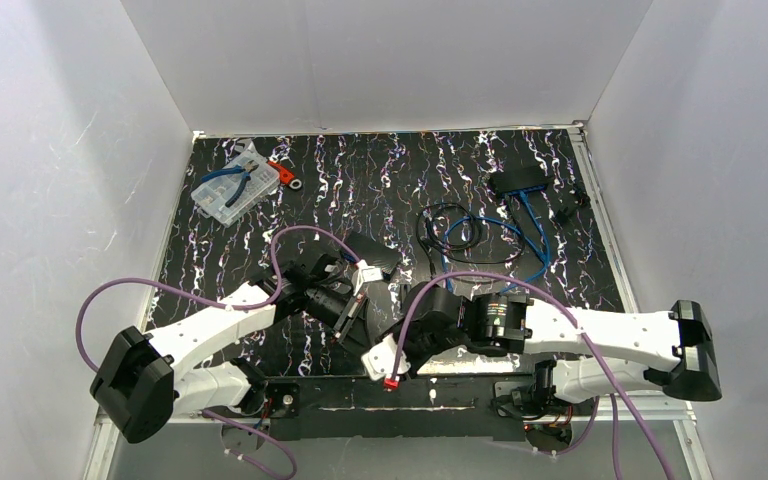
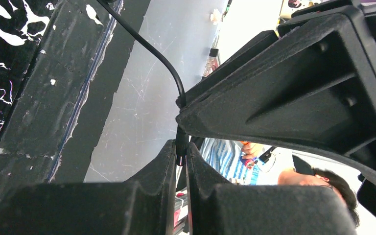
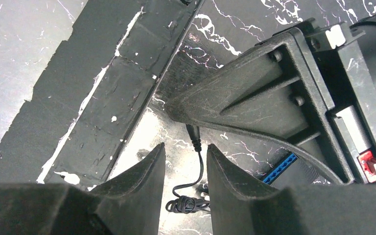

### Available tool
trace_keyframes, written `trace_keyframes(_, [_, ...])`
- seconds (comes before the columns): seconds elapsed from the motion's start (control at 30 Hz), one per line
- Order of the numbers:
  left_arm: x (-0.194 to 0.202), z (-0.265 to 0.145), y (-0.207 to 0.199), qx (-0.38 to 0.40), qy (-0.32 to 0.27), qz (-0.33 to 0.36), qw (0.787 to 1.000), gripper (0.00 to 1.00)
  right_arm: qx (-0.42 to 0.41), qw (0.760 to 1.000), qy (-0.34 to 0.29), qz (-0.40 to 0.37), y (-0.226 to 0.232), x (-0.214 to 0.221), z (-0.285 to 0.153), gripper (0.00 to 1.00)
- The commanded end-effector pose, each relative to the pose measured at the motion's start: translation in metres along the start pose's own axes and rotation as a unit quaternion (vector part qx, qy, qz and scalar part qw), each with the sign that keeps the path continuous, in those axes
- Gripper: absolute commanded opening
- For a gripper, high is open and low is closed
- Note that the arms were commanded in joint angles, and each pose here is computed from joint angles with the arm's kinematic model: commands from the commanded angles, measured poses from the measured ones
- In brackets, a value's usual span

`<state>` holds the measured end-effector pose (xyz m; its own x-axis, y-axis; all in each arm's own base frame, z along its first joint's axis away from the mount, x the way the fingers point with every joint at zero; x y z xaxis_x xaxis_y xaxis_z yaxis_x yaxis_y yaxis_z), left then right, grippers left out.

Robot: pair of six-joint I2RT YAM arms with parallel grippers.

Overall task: Insert the plug into the switch port
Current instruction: Pick up the power from the center of the board.

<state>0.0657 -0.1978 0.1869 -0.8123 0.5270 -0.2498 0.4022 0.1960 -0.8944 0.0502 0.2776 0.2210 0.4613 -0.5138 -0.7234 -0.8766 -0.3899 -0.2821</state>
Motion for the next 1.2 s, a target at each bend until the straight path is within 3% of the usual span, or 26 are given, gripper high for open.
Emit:
trace_keyframes(0.0, [0.006,0.001,-0.002,0.018,0.013,-0.004,1.000,0.00,0.019,0.999,-0.025,-0.028,-0.010,-0.020,-0.003,0.42])
trace_keyframes(0.27, [0.006,0.002,-0.001,0.018,0.016,-0.005,1.000,0.00,0.012,0.999,-0.030,-0.032,-0.009,-0.024,0.000,0.33])
trace_keyframes(1.03, [0.008,0.003,-0.002,0.017,0.017,0.000,1.000,0.00,-0.002,0.999,-0.038,-0.022,-0.007,-0.029,0.013,0.24])
trace_keyframes(1.17, [0.008,0.003,-0.002,0.016,0.017,-0.001,1.000,0.00,-0.002,0.999,-0.040,-0.023,-0.007,-0.031,0.013,0.15])
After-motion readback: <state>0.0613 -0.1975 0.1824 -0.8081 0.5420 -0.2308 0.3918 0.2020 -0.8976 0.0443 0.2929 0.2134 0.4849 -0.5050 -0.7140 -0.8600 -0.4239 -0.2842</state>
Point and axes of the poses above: each gripper's point midway between its finger pads, its own z axis out along the fingers, its own y axis along the line the jaws close on, x = y × z, the point moved 7 cm from there along -z, back along the fingers, and after that the axes turned 10 degrees about z, right-handed, at the moved point
